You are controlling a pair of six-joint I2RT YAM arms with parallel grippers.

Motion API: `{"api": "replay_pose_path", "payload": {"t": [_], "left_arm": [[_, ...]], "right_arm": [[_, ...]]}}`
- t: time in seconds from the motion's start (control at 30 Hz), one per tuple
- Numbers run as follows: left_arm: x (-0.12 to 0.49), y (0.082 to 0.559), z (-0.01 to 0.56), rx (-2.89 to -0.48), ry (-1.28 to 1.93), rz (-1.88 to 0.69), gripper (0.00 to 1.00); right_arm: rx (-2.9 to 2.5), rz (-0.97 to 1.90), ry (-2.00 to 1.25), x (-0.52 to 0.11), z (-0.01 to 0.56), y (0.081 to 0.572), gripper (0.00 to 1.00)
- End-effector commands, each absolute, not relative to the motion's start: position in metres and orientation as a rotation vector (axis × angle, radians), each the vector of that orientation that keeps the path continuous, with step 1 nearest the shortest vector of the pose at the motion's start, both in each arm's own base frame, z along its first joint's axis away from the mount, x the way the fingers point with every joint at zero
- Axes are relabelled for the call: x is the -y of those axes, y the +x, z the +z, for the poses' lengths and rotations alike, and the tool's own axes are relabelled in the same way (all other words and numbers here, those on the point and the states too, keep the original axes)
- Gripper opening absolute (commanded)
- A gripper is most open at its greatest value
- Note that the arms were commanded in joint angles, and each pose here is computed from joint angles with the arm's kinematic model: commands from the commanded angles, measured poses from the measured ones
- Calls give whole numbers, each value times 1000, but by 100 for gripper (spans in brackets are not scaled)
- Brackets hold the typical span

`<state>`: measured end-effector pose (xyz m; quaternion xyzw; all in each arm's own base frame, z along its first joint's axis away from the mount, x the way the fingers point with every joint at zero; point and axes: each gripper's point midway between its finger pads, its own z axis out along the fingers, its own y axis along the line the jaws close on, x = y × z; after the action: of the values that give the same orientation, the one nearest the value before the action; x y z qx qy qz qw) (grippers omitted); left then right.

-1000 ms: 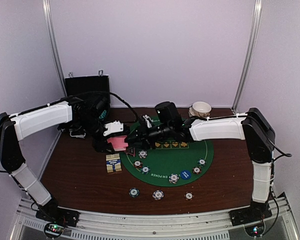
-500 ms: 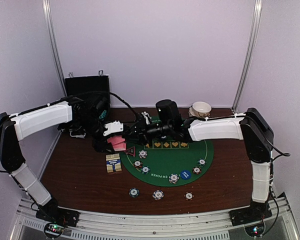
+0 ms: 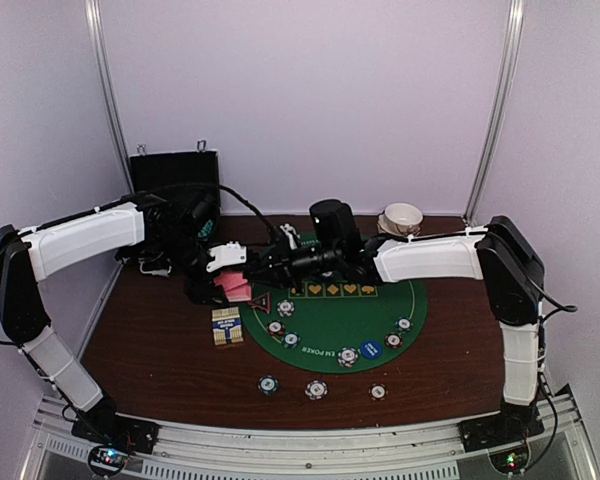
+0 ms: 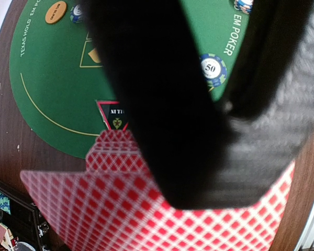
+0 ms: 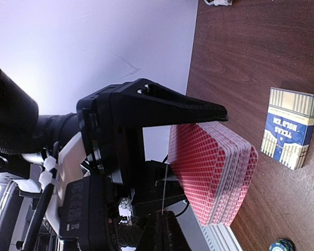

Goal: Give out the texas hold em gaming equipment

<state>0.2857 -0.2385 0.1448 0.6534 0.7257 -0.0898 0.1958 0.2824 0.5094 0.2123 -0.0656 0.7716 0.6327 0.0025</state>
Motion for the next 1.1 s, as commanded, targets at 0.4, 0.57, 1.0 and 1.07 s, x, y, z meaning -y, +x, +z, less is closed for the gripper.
{"api": "replay_pose_path", "payload": {"t": [0.4,0.57,1.0,1.07], "left_arm": [[238,292,154,-2022,1808,-213,4],[234,294,154,-2035,1800,-202,3],[226,296,152,-2067,1783,-189,0],[223,296,151,-2077,1782,-186,0]], "right_arm": [[-2385,1923,-220,-479,219,291,0],[-2377,1926,-211,-474,219,291,0],[-2348,1961,-161,-460,217,298,0],[-2333,1973,-140,-456,218,303,0]]}}
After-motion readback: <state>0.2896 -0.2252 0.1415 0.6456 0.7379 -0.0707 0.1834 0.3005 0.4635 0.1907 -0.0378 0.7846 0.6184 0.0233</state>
